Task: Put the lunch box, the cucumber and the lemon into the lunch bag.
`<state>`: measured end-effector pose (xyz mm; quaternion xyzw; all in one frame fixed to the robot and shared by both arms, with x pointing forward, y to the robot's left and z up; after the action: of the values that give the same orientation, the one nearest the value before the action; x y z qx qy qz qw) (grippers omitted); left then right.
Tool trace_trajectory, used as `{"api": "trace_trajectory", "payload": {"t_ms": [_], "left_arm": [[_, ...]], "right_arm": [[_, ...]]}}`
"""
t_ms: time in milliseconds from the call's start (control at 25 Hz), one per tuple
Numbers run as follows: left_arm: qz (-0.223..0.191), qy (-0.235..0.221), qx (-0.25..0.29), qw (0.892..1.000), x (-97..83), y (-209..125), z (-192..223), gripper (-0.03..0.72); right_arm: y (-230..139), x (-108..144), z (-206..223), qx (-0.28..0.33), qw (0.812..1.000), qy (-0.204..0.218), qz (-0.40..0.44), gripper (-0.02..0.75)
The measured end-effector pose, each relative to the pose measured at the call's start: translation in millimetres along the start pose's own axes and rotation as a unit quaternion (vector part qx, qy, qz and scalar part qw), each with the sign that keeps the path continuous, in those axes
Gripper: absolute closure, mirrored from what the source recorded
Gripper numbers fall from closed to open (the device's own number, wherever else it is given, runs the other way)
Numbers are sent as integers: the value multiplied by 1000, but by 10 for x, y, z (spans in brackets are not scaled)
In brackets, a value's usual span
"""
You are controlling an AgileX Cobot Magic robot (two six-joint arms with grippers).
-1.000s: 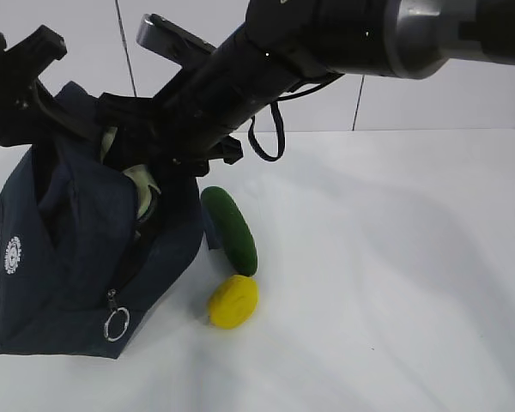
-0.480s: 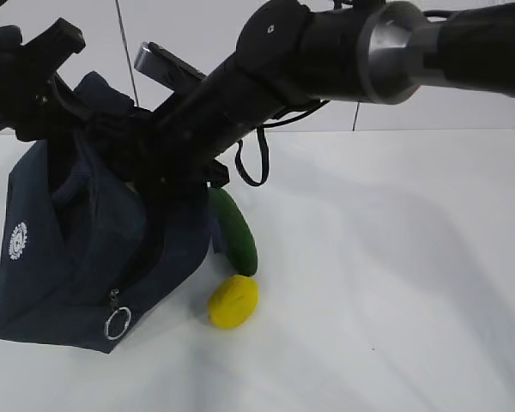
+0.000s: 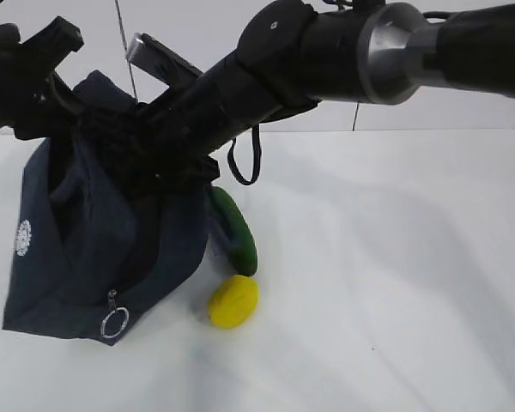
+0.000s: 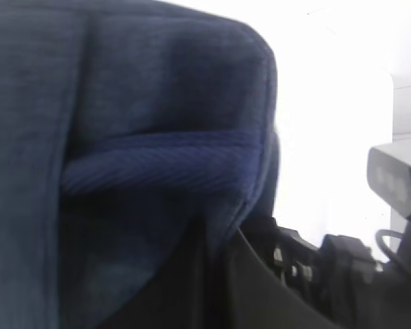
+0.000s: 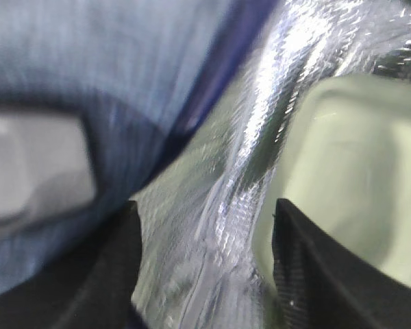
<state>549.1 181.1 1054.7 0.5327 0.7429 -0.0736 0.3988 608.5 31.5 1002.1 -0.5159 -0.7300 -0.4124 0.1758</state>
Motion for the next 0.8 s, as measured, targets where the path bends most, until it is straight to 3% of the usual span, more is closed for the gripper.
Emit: {"api": "trace_trajectory", "payload": {"t_ms": [440, 800], "left_arm": [[14, 12, 3, 1000, 26, -7, -1, 695], [13, 44, 1, 999, 220, 103, -80, 695]], "right_arm": [[-45, 18, -53, 38, 999, 29, 16, 273], [159, 9, -507, 85, 990, 109, 42, 269]]}}
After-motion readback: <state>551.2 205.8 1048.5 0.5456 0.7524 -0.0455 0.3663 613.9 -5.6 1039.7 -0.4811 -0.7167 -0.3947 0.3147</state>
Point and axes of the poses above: a point on each arm's last joint axis where the gripper is mounted, z pointing out along that axis toward the gripper, x along the wrist's bending axis when the last joint is at zero, y = z × x, the point moved 2 cm from there along z, pointing out along that axis toward the gripper
